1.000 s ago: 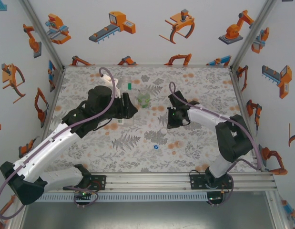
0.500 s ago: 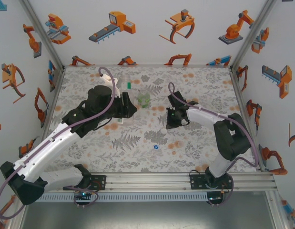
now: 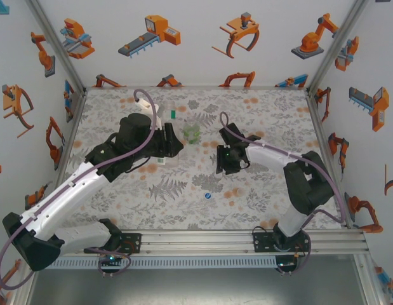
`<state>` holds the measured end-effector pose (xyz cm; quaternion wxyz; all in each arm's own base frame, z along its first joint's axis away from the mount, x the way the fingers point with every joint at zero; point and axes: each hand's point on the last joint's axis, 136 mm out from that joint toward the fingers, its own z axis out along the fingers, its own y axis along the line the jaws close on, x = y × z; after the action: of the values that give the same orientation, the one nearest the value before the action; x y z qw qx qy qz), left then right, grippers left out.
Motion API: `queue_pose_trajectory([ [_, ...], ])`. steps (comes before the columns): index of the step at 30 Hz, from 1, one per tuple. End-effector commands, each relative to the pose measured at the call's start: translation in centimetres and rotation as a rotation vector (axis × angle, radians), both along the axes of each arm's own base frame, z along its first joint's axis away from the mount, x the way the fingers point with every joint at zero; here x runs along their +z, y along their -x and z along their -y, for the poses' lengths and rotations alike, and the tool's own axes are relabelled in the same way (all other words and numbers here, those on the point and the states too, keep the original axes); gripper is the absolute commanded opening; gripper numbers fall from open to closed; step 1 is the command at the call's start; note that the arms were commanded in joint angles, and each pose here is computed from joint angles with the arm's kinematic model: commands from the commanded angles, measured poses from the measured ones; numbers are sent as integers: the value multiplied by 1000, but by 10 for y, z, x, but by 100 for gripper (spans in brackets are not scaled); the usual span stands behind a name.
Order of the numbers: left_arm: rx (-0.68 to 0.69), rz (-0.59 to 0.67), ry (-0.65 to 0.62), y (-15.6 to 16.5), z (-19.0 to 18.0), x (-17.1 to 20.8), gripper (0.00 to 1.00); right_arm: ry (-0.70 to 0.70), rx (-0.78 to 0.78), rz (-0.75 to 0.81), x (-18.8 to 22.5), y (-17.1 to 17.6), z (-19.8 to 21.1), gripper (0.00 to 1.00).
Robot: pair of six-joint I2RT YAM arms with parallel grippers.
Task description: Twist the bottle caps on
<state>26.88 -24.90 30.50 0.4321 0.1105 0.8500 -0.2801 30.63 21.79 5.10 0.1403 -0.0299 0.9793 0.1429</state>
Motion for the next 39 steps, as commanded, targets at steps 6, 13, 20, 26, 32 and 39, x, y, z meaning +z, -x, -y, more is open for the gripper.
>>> queue_pose_trajectory([
  [6, 7, 36, 31, -3, -1, 17, 0, 66, 40, 47, 13, -9, -11, 51],
  [13, 15, 33, 36, -4, -2, 17, 0, 68, 50, 42, 9, -9, -17, 56],
  [20, 23, 21, 41, -4, -3, 13, 0, 68, 65, 37, 6, -6, -24, 56],
  [26, 32, 16, 55, -4, -5, 11, 0, 72, 68, 35, 4, -7, -25, 55],
  [32, 36, 14, 57, -3, -5, 11, 0, 70, 71, 30, 3, -7, -27, 55],
  [39, 37, 7, 60, -3, -5, 9, 0, 87, 69, 25, 0, -7, -25, 55],
])
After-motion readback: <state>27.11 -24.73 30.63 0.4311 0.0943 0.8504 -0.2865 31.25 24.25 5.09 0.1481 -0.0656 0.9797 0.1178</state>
